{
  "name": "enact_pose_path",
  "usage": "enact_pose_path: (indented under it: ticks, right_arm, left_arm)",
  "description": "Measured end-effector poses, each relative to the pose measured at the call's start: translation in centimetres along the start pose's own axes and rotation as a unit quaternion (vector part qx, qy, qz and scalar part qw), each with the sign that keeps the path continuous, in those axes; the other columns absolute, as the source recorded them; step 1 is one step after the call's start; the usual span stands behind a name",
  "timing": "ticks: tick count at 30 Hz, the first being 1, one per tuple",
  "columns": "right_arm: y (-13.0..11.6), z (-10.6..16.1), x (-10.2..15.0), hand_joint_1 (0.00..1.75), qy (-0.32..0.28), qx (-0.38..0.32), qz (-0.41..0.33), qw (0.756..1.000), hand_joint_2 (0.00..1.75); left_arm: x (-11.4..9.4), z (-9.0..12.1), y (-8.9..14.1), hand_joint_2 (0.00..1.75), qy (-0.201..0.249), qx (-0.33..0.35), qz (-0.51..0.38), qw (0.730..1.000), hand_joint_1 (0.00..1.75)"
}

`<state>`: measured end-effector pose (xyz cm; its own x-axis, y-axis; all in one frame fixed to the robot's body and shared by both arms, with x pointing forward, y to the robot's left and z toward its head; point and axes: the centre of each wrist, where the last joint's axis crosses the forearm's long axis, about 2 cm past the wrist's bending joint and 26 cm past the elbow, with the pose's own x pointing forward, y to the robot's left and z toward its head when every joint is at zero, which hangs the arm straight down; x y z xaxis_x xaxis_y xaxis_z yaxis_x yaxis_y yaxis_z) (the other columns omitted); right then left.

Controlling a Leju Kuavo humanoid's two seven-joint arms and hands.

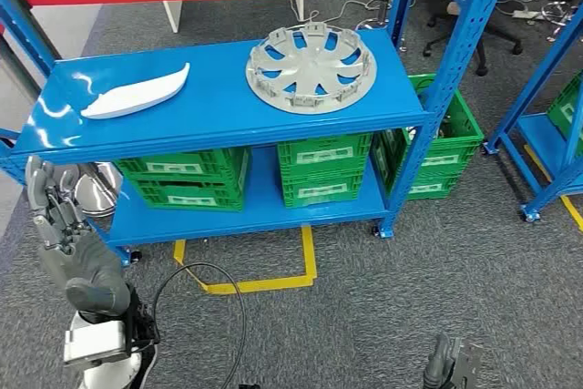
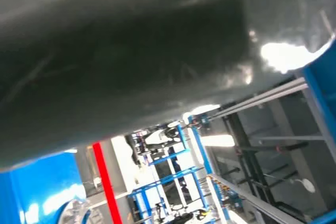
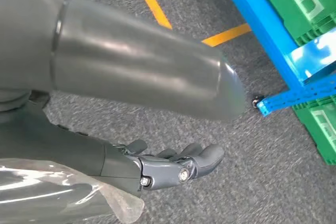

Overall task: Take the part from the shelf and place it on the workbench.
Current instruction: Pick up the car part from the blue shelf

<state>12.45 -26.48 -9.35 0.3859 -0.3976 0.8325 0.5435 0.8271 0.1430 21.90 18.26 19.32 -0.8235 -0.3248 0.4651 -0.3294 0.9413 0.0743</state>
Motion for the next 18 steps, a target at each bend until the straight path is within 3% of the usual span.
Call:
enact_pose_path:
  ticks: [10, 18]
  right_arm:
    - [1.1, -0.2, 0.3, 0.00, 0.014, 0.016, -0.007, 1.000, 0.00]
    - [0.4, 0.7, -0.7, 0.00, 0.044, 0.017, 0.000, 0.999, 0.00]
  left_arm:
    - [0.2, 0.2, 0.0, 0.00, -0.005, 0.001, -0.003, 1.000, 0.00]
    - [0.3, 0.4, 0.0, 0.00, -0.001, 0.000, -0.001, 1.000, 0.00]
